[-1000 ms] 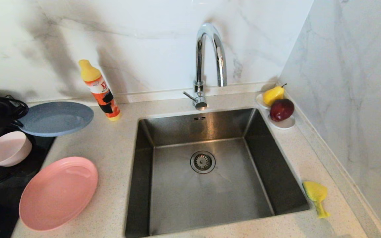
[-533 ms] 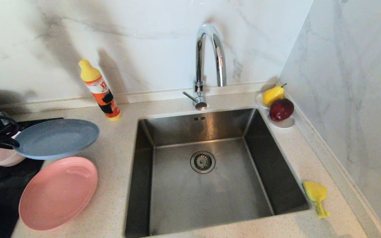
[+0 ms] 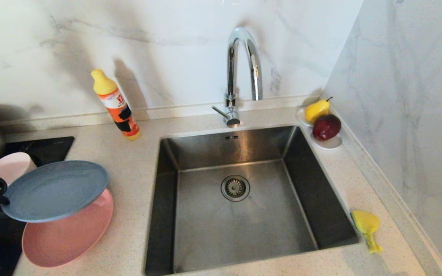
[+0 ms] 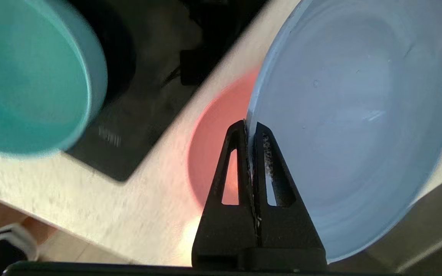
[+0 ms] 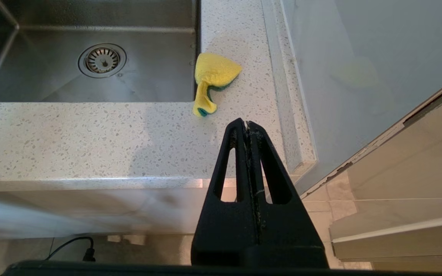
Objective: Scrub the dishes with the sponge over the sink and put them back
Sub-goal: Place the plate on the plate
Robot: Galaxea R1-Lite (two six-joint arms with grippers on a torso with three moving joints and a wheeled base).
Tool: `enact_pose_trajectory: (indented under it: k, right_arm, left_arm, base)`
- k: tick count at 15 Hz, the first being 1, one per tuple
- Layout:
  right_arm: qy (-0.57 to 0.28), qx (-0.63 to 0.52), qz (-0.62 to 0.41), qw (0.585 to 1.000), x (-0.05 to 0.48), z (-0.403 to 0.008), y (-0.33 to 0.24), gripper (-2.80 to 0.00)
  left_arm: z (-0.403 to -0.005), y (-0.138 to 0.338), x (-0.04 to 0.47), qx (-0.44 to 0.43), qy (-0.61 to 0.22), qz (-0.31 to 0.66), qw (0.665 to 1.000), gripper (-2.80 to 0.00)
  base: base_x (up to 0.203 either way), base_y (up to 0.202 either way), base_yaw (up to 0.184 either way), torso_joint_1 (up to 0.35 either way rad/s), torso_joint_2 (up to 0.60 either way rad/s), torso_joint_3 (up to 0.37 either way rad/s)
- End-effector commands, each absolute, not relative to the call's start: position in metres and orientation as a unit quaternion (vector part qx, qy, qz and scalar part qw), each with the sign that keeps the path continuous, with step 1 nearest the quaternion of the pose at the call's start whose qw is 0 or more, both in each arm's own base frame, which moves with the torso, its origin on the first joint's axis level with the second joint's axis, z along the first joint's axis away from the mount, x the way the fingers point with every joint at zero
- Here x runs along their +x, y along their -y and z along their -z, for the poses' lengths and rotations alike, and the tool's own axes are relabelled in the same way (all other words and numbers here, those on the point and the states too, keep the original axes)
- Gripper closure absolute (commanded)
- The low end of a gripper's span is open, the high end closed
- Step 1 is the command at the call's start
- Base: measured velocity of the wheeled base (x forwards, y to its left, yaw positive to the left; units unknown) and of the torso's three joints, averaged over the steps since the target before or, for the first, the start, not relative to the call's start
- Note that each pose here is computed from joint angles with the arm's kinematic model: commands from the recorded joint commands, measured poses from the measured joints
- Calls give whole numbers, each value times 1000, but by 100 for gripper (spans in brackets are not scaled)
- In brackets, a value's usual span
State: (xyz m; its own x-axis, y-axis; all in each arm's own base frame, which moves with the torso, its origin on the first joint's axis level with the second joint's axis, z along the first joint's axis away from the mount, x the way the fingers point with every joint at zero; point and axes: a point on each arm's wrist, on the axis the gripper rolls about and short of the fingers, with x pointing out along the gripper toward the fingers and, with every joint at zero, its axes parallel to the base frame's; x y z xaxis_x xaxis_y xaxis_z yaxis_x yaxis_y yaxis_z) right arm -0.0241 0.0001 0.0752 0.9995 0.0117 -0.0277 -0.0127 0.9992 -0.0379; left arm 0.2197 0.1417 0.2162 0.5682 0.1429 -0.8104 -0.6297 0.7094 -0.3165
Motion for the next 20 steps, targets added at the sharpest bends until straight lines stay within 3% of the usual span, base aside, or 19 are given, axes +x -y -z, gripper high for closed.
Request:
enact_pose_trajectory:
  k: [1, 6, 11, 20]
  right_arm:
    - [-13, -19, -6, 1000, -24, -75, 0, 0]
    - [-13, -20, -6, 1000, -24, -75, 0, 0]
    - [-13, -19, -6, 1000, -24, -75, 0, 0]
    - [-13, -19, -6, 1000, -24, -75, 0, 0]
  left_arm:
    - [-205, -135, 205, -309, -400, -221, 834, 0]
    - [-187, -131, 200, -306, -370, -205, 853, 0]
    - [-202, -126, 181, -302, -342, -213, 864, 0]
    - [-191, -125, 168, -297, -386, -227, 843, 0]
  base:
    - [0, 0, 0, 0, 0, 0]
    - [0, 0, 0, 0, 0, 0]
    - [0, 0, 0, 0, 0, 0]
    - [0, 0, 0, 0, 0, 0]
